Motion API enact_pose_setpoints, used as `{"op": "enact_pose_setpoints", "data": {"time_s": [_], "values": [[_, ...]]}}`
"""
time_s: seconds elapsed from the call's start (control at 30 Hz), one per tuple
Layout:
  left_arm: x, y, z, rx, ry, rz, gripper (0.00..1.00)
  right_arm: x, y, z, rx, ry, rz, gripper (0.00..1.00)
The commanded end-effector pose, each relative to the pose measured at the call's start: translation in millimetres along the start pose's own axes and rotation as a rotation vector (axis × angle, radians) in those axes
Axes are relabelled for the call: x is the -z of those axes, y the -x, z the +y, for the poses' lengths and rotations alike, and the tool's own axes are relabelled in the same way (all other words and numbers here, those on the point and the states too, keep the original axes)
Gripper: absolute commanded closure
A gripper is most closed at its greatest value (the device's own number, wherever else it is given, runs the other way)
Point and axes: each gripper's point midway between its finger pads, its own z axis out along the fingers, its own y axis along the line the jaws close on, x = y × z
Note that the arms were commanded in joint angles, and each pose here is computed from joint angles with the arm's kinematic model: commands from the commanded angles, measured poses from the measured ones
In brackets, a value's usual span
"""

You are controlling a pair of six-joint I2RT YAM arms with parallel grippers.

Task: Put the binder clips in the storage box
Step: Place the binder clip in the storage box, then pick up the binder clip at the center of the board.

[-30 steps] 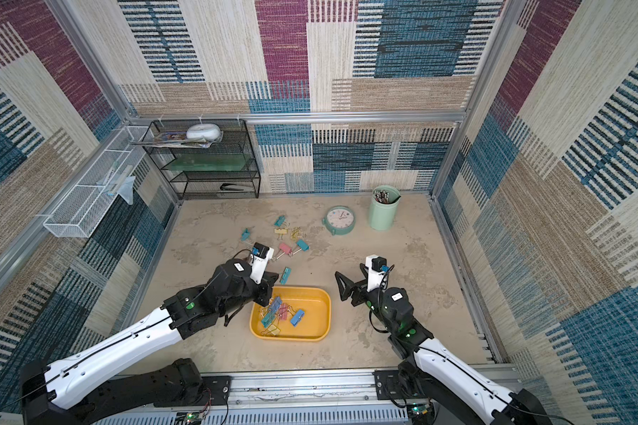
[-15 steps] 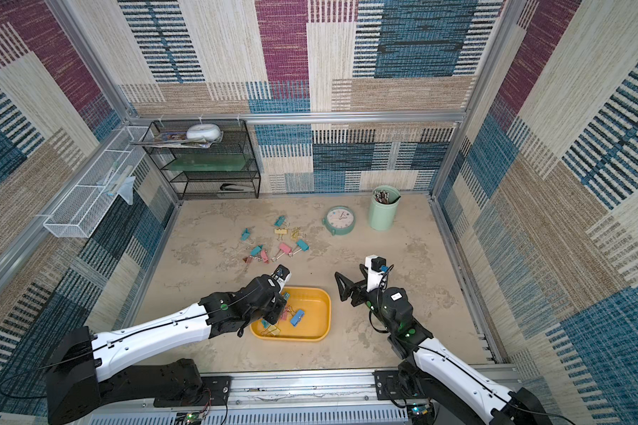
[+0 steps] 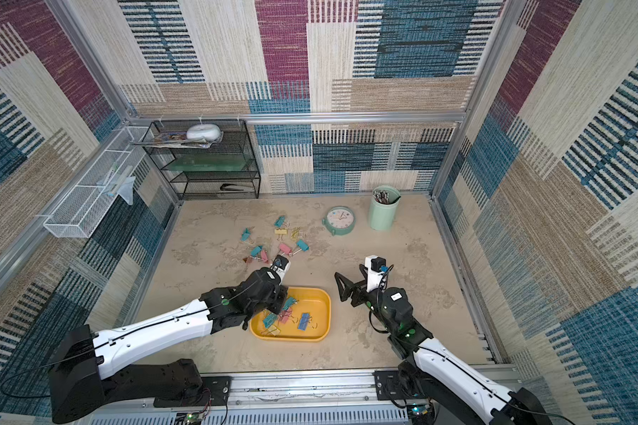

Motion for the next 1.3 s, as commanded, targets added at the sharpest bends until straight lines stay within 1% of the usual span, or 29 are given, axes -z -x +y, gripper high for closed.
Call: {"op": "enact_pose_setpoints", "data": {"time_s": [0.0,0.07,0.13,0.27,0.37,0.43,0.57,0.6,0.67,0.77,0.83,0.9,0.93,1.07,1.13,1.27], "values": [[5.8,28.3,37.9,0.131,0.084,-0.054,0.66,-0.3,2.2,3.2,-0.004,0.017,-0.009,0.02],[2.5,43.4,68.1,0.249,0.089,-0.062,0.63,-0.4,2.0,3.0,-0.005,0.016,-0.008,0.02],[-2.1,56.2,96.3,0.326,0.109,-0.070,0.62,-0.3,1.3,2.6,-0.005,0.015,-0.007,0.02],[-16.3,77.9,156.3,0.414,0.224,-0.080,0.62,-0.5,1.2,2.4,-0.005,0.013,-0.007,0.02],[-41.3,80.4,195.6,0.484,0.287,-0.072,0.61,-0.9,1.1,2.1,-0.003,0.011,-0.006,0.02],[-62.8,80.2,212.8,0.486,0.319,-0.052,0.59,-1.1,0.7,2.4,-0.003,0.012,-0.004,0.02],[-106.4,77.1,234.4,0.432,0.380,0.031,0.52,-1.6,-0.4,2.4,-0.004,0.014,-0.001,0.02],[-117.6,75.9,237.4,0.414,0.389,0.051,0.48,-1.8,-0.4,2.6,-0.006,0.016,0.000,0.02],[-138.0,75.6,241.7,0.378,0.393,0.089,0.36,-2.5,-1.7,3.4,-0.007,0.020,0.004,0.02],[-161.2,68.2,251.6,0.341,0.429,0.167,0.26,-3.5,-2.6,4.3,-0.007,0.025,0.010,0.02],[-171.6,60.4,257.9,0.320,0.464,0.210,0.24,-3.9,-2.6,5.1,-0.007,0.030,0.012,0.02],[-178.4,54.9,263.9,0.318,0.492,0.232,0.25,-4.2,-3.4,5.4,-0.006,0.032,0.015,0.02],[-181.4,50.8,264.6,0.335,0.481,0.254,0.28,-4.2,-3.6,5.3,-0.006,0.032,0.016,0.02],[-191.1,42.5,265.1,0.359,0.471,0.302,0.40,-4.4,-3.8,5.1,-0.007,0.031,0.016,0.02],[-193.6,32.4,267.1,0.385,0.482,0.333,0.47,-4.4,-3.8,5.5,-0.008,0.032,0.016,0.02],[-193.5,20.6,269.9,0.423,0.492,0.352,0.61,-4.4,-3.6,5.1,-0.007,0.031,0.016,0.02]]}}
